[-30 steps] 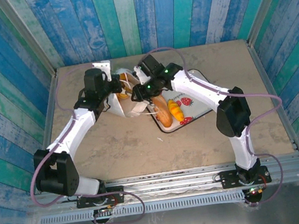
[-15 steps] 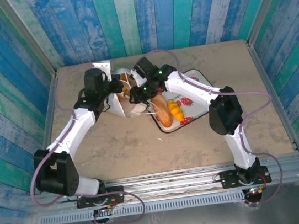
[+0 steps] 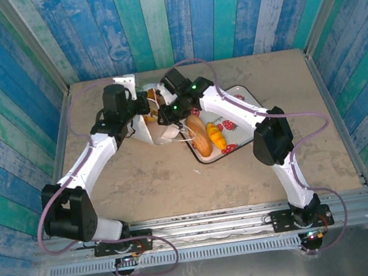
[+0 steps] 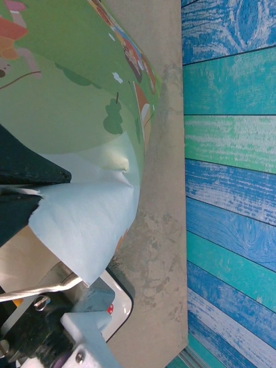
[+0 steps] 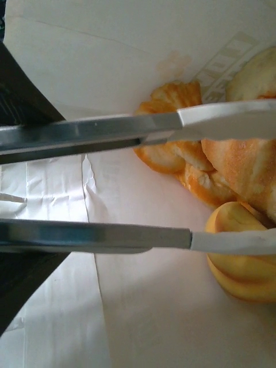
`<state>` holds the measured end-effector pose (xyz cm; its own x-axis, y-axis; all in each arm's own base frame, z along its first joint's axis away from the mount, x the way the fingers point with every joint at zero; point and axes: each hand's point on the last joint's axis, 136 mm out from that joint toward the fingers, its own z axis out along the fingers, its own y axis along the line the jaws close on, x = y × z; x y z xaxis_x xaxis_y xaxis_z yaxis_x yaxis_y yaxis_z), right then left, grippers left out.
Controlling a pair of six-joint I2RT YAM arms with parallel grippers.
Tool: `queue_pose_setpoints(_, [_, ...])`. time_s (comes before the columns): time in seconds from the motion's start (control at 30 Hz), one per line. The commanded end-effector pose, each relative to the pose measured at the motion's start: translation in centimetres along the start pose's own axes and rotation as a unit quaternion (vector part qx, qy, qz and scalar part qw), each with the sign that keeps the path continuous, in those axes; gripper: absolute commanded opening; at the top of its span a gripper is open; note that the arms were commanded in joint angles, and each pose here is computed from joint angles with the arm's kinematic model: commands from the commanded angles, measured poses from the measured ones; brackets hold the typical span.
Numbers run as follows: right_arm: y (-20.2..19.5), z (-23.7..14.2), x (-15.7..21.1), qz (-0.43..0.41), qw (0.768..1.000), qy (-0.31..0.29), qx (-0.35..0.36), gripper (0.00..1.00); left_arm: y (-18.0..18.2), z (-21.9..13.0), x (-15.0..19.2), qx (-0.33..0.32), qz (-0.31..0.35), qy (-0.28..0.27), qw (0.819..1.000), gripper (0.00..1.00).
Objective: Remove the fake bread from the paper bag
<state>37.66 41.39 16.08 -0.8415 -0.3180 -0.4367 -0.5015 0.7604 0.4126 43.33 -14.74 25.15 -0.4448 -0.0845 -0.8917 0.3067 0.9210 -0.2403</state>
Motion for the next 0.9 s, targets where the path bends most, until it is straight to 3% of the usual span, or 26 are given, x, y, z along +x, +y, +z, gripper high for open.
queue_pose_setpoints(0.0, [-0.1, -0.2, -0.8, -0.009, 1.0, -0.014, 0.017, 0.52, -1.9, -1.9, -3.0, 0.034, 0.003, -0.046, 0.998, 0.08])
queue_pose_setpoints(0.57, [-0.4, 1.5, -1.8, -0.017, 1.0, -0.012, 0.022, 0.6, -2.0, -1.8, -3.0, 0.037, 0.003, -0.045, 0.998, 0.08])
queue_pose_setpoints(0.87, [0.4, 0.6, -1.8, -0.029, 0.999, -0.014, 0.01, 0.38, -1.7, -1.7, -2.8, 0.03, 0.001, -0.044, 0.999, 0.08])
